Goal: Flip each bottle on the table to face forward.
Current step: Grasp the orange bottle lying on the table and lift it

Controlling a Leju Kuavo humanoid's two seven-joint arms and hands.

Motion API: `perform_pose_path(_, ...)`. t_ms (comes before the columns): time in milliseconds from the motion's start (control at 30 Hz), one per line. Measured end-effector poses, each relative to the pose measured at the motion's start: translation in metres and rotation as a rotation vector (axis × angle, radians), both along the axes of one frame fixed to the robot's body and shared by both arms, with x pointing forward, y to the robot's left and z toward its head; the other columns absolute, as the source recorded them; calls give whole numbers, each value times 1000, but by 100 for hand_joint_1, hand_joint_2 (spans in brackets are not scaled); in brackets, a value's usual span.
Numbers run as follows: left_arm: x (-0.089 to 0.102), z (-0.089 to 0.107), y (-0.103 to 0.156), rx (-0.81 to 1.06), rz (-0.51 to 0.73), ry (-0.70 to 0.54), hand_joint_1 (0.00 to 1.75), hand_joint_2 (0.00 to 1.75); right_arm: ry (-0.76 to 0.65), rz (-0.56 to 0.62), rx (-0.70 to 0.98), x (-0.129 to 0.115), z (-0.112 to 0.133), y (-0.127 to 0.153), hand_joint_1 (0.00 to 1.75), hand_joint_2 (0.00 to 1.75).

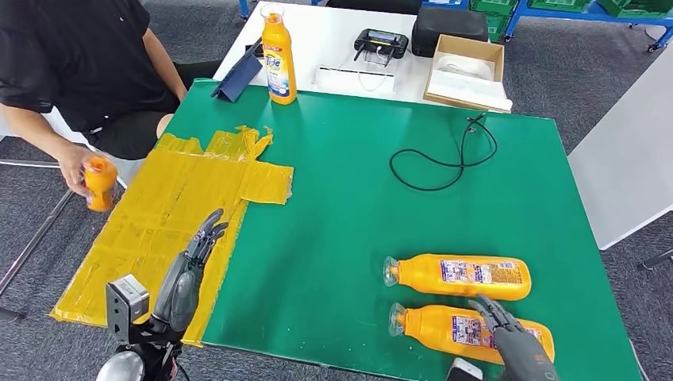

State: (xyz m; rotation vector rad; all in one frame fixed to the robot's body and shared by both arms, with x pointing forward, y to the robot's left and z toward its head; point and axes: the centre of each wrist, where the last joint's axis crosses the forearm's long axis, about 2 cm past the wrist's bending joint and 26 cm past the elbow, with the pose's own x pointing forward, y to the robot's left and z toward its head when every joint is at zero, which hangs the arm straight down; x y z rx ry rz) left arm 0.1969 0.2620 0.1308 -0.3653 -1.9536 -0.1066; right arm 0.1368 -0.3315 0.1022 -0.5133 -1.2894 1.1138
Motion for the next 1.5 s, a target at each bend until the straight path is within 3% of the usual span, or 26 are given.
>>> perform_pose_path(100,0,-1,-1,-2,-2,5,0,0,-22,-9,-70,-6,2,3,0,175)
perform_pose_path(233,-1,-2,-2,-15,-2,26,0,0,-83,-16,-332,-3,4,6,0,175)
perform_pose_path(300,1,-2,-2,-24,-5,34,0,0,-83,4,-386,2,6,8,0,175)
perform_pose_path(600,6,-4,-2,-40,-29,41,0,0,-17,61,-445,5,2,-1,0,175)
perform_pose_path(1300,13,-4,-3,-73,-40,71,0,0,124,44,-540,1,-7,-18,0,175)
perform_pose_path(1333,15,-3,-4,-75,-39,71,0,0,137,38,-552,2,-7,-20,4,175)
perform_pose_path(1367,17,-2,-4,-76,-38,71,0,0,149,29,-565,2,-7,-22,39,175)
perform_pose_path(1467,21,0,-4,-83,-38,72,0,0,184,0,-585,0,-8,-27,165,175)
perform_pose_path(1500,21,-1,-4,-87,-39,73,0,0,195,-8,-585,-1,-9,-29,174,175)
